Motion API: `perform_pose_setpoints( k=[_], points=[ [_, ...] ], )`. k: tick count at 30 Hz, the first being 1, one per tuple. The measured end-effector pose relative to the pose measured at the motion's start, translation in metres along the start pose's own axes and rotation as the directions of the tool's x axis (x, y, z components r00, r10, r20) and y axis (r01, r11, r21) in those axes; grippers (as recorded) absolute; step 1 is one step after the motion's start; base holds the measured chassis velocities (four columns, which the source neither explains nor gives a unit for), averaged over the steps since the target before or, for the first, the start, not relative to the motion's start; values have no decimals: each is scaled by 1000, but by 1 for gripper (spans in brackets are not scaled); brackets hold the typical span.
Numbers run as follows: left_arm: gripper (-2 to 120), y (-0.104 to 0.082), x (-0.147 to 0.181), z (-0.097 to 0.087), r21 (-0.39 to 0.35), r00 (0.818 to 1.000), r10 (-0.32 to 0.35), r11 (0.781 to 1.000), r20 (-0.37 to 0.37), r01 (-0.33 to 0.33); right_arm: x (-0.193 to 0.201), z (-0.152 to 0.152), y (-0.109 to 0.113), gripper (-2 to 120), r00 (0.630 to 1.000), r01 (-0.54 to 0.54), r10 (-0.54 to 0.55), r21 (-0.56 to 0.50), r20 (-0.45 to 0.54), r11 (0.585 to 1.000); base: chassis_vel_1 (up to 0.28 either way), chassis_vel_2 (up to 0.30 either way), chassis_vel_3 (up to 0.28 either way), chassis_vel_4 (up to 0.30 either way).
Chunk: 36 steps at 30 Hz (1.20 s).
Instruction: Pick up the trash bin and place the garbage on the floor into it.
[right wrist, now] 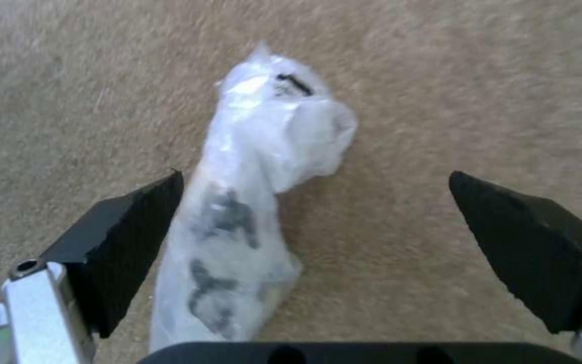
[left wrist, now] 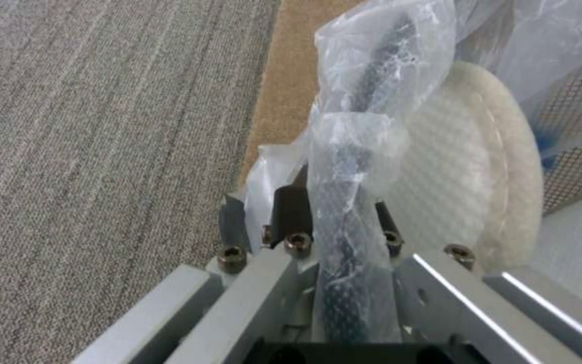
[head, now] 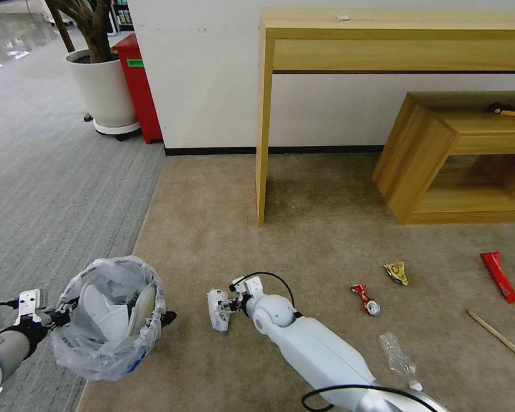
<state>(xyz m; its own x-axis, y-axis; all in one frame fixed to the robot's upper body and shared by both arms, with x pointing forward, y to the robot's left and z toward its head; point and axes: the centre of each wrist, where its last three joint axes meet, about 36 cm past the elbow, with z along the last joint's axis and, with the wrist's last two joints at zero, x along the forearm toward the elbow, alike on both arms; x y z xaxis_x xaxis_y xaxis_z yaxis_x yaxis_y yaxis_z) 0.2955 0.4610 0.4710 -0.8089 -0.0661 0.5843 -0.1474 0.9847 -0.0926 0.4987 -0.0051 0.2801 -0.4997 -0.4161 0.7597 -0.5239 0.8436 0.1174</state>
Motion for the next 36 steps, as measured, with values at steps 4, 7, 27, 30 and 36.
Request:
perform_pose_setpoints(
  k=[4,7,27,30,36],
  points=[
    [0,-2,1,0,-1,1000,-1,1000,4,1,-12,1,7,100,999,-8,9,40,-32,999,0,0,0,0],
    [0,-4,2,-1,-1,1000,0,1000,10,0,-19,1,11,100,999,-9,12,62,-52,998,0,0,0,0],
    [0,-17,8,-4,-4,999,13,1000,33,-13,-56,17,10,41,998,28,-23,70,-65,997,0,0,0,0],
    [0,-17,9,-4,-4,999,14,1000,34,-14,-54,14,12,30,999,26,-22,70,-50,997,0,0,0,0],
    [0,-18,9,-4,-4,999,19,1000,35,-19,-50,7,16,10,1000,25,-24,78,-12,997,0,0,0,0]
  ],
)
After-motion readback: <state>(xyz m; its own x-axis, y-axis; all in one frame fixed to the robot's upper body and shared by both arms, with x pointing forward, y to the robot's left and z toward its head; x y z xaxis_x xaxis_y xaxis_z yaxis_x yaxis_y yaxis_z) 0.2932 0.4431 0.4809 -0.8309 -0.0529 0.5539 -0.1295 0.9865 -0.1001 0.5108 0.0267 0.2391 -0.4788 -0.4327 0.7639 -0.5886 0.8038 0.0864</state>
